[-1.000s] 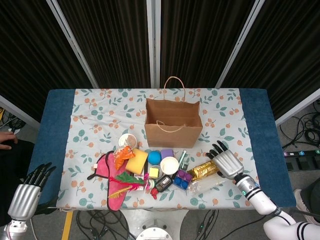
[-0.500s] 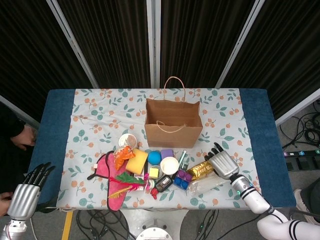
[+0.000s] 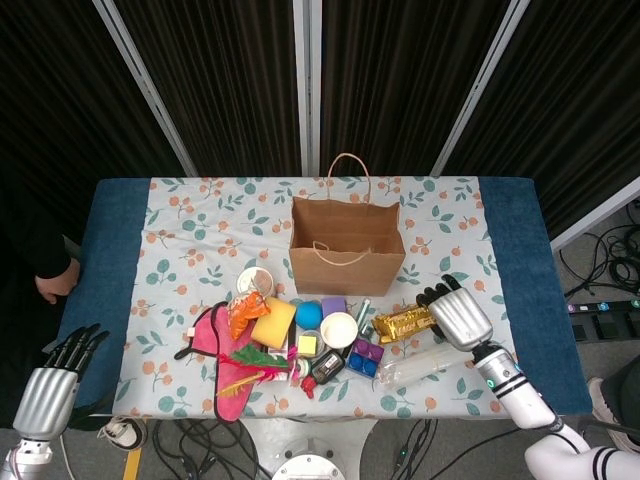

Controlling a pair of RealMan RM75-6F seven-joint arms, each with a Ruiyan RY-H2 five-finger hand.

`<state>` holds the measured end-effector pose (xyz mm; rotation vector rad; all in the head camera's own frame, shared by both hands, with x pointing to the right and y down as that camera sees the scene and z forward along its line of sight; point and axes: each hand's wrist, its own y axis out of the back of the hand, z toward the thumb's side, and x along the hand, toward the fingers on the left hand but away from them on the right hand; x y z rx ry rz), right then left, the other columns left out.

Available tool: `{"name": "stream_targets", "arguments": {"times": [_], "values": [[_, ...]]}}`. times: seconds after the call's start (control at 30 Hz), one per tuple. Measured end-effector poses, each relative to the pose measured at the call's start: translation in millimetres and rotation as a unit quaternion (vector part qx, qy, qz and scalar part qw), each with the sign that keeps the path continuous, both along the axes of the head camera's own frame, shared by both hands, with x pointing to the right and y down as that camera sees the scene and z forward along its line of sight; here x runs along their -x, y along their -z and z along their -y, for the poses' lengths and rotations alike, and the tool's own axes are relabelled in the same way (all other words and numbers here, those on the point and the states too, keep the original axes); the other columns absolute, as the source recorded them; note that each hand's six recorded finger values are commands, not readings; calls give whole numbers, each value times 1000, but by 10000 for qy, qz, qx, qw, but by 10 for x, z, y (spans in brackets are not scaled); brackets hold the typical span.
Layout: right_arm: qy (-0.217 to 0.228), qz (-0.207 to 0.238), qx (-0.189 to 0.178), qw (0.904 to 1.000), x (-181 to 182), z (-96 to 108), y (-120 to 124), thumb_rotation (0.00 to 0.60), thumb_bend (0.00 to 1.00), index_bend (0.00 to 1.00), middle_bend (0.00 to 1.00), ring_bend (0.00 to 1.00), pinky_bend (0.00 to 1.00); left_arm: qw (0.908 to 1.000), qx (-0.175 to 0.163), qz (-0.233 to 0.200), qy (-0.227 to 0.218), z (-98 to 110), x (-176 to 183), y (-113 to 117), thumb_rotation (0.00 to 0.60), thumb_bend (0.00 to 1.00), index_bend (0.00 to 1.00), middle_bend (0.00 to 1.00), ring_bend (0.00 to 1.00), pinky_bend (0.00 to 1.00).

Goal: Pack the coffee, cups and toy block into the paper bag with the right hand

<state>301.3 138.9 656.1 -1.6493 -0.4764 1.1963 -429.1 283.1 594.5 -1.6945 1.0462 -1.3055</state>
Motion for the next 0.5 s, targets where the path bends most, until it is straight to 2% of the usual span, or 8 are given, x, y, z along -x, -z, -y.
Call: {"name": "stream_targets", "arguments": {"times": [0.1, 0.3, 0.5], "values": [[-94, 234, -262, 9993, -27, 81, 299, 600, 207, 591, 509, 375, 237, 10000, 3, -14, -23, 0, -15, -2, 600, 152, 178, 195, 125, 242], [-270, 636, -906, 9935, -118, 301, 1071, 600, 207, 592, 510, 376, 237, 10000, 15, -13, -75, -14, -41, -5, 600, 152, 178, 195, 125, 242], [-368, 953, -1771, 9789, -92, 586, 1929, 600, 206, 598, 517, 380, 240, 10000, 19, -31, -82, -15, -51, -5, 600, 152, 178, 195, 125, 243]]}}
